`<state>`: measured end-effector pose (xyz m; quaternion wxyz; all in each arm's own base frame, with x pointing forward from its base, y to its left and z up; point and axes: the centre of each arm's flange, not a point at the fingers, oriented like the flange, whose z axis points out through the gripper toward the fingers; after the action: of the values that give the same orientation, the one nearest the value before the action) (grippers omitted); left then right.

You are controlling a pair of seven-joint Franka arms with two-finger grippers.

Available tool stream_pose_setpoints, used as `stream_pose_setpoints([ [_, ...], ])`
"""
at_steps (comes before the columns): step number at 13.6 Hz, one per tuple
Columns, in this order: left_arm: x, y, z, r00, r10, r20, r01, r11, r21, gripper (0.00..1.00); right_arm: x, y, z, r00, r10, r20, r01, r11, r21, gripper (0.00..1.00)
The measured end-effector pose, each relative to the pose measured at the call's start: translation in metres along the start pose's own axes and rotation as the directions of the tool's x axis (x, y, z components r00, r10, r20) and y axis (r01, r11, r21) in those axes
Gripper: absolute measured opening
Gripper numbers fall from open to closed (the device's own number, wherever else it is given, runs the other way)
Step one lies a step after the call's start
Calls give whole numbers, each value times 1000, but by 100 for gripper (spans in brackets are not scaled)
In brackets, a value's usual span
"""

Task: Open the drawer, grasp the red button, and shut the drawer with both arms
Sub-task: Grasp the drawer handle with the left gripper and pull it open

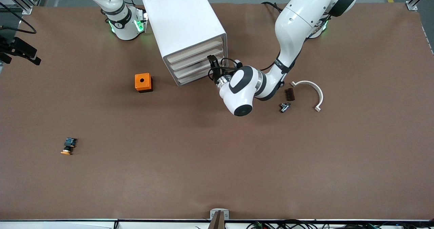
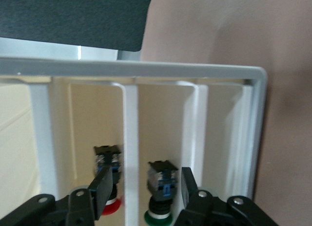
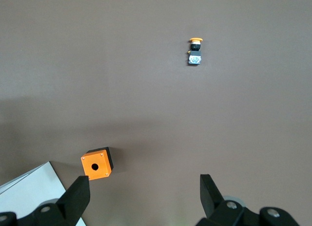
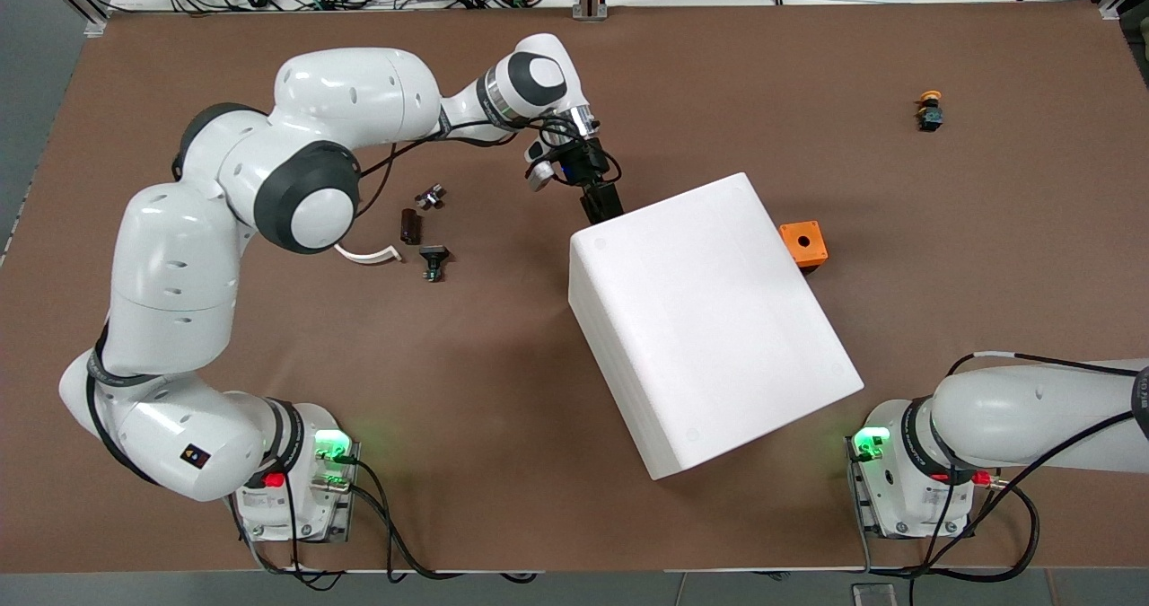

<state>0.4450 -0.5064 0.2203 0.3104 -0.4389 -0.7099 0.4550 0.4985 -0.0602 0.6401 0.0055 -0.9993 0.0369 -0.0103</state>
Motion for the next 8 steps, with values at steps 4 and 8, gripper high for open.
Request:
stream_pose_setpoints([
  [4, -5, -3, 8, 1000, -7, 22, 6, 998, 59, 56, 0, 0, -5, 1000, -6, -11, 6, 1000, -1, 100],
  [8, -7, 5, 28, 1000, -19, 5, 19, 996, 83, 39, 18, 0, 23, 999, -22, 42, 23, 1000, -5, 100],
])
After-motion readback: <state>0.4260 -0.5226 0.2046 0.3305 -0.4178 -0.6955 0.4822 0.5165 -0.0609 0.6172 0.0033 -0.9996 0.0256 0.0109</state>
